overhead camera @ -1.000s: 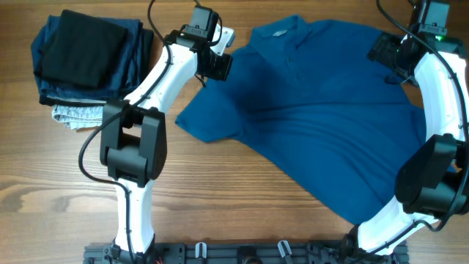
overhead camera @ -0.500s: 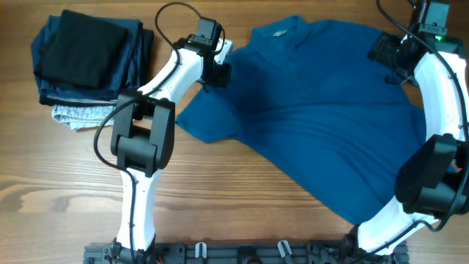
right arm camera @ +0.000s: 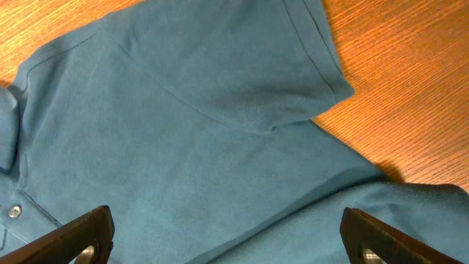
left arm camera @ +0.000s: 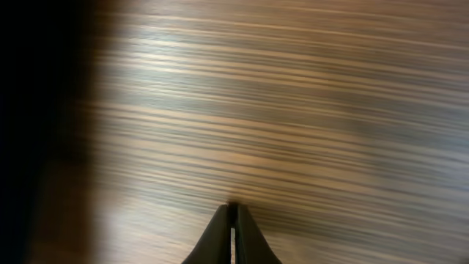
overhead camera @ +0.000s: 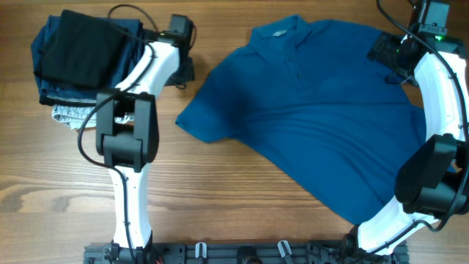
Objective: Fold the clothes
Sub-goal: 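Pull the left shoulder leftward with the left gripper to spread the shirt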
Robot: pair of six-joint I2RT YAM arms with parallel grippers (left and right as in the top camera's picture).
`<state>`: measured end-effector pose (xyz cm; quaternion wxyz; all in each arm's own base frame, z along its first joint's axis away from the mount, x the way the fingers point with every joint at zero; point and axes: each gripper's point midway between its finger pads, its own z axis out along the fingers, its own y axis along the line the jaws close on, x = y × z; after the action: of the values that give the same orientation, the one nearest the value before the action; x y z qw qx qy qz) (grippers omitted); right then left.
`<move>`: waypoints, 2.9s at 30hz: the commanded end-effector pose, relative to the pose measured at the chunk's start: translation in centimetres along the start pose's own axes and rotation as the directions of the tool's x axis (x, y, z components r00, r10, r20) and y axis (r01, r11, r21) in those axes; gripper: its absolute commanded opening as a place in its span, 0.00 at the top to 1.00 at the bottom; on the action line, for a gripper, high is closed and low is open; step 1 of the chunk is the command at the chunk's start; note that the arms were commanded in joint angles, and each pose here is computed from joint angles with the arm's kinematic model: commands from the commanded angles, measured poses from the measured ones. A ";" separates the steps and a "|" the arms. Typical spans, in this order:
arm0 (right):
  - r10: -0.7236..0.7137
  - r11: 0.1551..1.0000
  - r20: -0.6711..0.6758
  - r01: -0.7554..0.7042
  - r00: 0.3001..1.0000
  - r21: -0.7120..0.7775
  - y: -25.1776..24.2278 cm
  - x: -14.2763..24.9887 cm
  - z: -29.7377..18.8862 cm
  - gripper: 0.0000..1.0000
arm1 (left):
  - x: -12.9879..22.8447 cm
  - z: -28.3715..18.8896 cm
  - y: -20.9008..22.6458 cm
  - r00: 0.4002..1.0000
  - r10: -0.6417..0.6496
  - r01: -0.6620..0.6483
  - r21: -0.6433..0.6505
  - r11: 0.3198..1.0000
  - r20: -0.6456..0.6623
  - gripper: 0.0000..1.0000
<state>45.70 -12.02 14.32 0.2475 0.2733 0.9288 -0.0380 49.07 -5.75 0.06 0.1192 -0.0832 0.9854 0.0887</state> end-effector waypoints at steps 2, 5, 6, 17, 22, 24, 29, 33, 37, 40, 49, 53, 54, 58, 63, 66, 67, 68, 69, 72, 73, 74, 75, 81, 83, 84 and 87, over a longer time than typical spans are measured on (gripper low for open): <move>-0.009 1.000 0.013 0.009 1.000 0.007 -0.2 -0.2 -0.4 0.00 | 0.6 1.1 1.7 0.998 -0.043 0.042 -0.027 0.999 -0.036 0.91; -0.009 1.000 0.013 0.009 1.000 0.007 -0.2 -0.2 -0.4 0.00 | -0.9 -2.1 0.3 0.999 -0.034 0.032 0.066 0.997 0.020 0.74; -0.010 1.000 0.013 0.010 1.000 0.007 -0.2 -0.2 -0.4 0.00 | -1.1 -2.9 -0.6 1.000 -0.006 0.002 0.116 0.993 0.031 0.63; -0.010 1.000 0.013 0.010 1.000 0.007 -0.2 -0.2 -0.4 0.00 | 0.8 -4.3 -10.0 0.940 0.318 -0.340 0.431 0.835 0.125 0.32; -0.009 1.000 0.013 0.009 1.000 0.007 -0.2 -0.2 -0.4 0.00 | 1.2 -2.8 -12.0 0.925 0.349 -0.379 0.405 0.832 0.148 0.30; -0.010 1.000 0.013 0.010 1.000 0.007 -0.2 -0.2 -0.4 0.00 | 1.3 -2.0 -12.0 0.922 0.358 -0.386 0.368 0.846 0.146 0.31; -0.010 1.000 0.013 0.010 1.000 0.007 -0.2 -0.2 -0.4 0.00 | 1.0 -0.9 -11.1 0.923 0.360 -0.385 0.300 0.873 0.138 0.40; -0.010 1.000 0.013 0.010 1.000 0.007 -0.2 -0.2 -0.4 0.00 | 1.2 -0.9 -11.0 0.923 0.362 -0.385 0.300 0.873 0.130 0.69; -0.009 1.000 0.013 0.009 1.000 0.007 -0.2 -0.2 -0.4 0.00 | 2.2 -0.1 -10.4 0.923 0.371 -0.384 0.283 0.879 0.100 0.80; -0.010 1.000 0.013 0.010 1.000 0.007 -0.2 -0.2 -0.4 0.00 | 3.0 0.8 -9.6 0.923 0.377 -0.383 0.251 0.889 0.071 0.83; -0.010 1.000 0.013 0.010 1.000 0.007 -0.2 -0.2 -0.4 0.00 | 3.9 3.3 -4.6 0.967 0.255 -0.249 0.129 0.960 -0.025 0.92; -0.010 1.000 0.013 0.010 1.000 0.007 -0.2 -0.2 -0.4 0.00 | 4.0 4.3 -0.8 0.987 0.127 -0.117 0.104 0.988 -0.094 0.96; -0.010 1.000 0.013 0.010 1.000 0.007 -0.2 -0.2 -0.4 0.00 | 4.2 4.5 0.1 0.987 0.113 -0.103 0.097 0.990 -0.113 0.96; -0.010 1.000 0.013 0.010 1.000 0.007 -0.2 -0.2 -0.4 0.00 | 4.9 5.2 3.1 0.983 0.062 -0.050 0.073 0.996 -0.171 0.96; -0.009 1.000 0.013 0.009 1.000 0.007 -0.2 -0.2 -0.4 0.00 | 6.0 5.6 6.9 0.964 -0.091 0.098 0.017 0.995 -0.250 0.96; -0.010 1.000 0.013 0.010 1.000 0.007 -0.2 -0.2 -0.4 0.00 | 6.0 5.6 7.2 0.962 -0.109 0.116 0.013 0.993 -0.250 0.96; -0.009 1.000 0.013 0.009 1.000 0.007 -0.2 -0.2 -0.4 0.00 | 5.7 5.2 7.1 0.965 -0.107 0.115 0.016 0.993 -0.240 0.96; -0.010 1.000 0.013 0.010 1.000 0.007 -0.2 -0.2 -0.4 0.00 | 5.1 4.5 6.7 0.971 -0.102 0.110 0.026 0.994 -0.214 0.94; -0.010 1.000 0.013 0.010 1.000 0.007 -0.2 -0.2 -0.4 0.00 | 4.3 3.5 6.3 0.978 -0.096 0.105 0.038 0.994 -0.183 0.90; -0.010 1.000 0.013 0.010 1.000 0.007 -0.2 -0.2 -0.4 0.00 | 2.2 -0.1 4.5 0.994 -0.072 0.078 0.079 0.994 -0.079 0.87; -0.010 1.000 0.013 0.010 1.000 0.007 -0.2 -0.2 -0.4 0.00 | 1.5 -1.4 3.9 0.997 -0.065 0.069 0.095 0.993 -0.042 0.85; -0.010 1.000 0.013 0.010 1.000 0.007 -0.2 -0.2 -0.4 0.00 | 0.5 -3.4 3.0 0.998 -0.056 0.054 0.117 0.992 0.014 0.84; -0.009 1.000 0.013 0.009 1.000 0.007 -0.2 -0.2 -0.4 0.00 | -0.2 -5.2 2.2 0.997 -0.047 0.038 0.138 0.990 0.063 0.82; -0.009 1.000 0.013 0.009 1.000 0.007 -0.2 -0.2 -0.4 0.00 | 0.4 -13.4 -4.1 0.976 0.060 -0.109 0.229 0.967 0.211 0.35; -0.010 1.000 0.013 0.010 1.000 0.007 -0.2 -0.2 -0.4 0.00 | 1.5 -13.8 -5.7 0.974 0.100 -0.148 0.233 0.961 0.205 0.00; -0.010 1.000 0.013 0.010 1.000 0.007 -0.2 -0.2 -0.4 0.00 | 2.1 -13.8 -6.0 0.974 0.116 -0.160 0.231 0.960 0.193 0.00; -0.012 1.000 -0.011 0.012 1.000 -0.023 0.3 0.3 -0.4 0.00 | 3.0 -13.8 -6.3 0.976 0.139 -0.175 0.224 0.959 0.169 0.00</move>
<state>45.69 -12.02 14.32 0.2473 0.2733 0.9288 -0.0380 44.62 -14.71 11.92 0.2028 0.0121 0.9790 -0.0181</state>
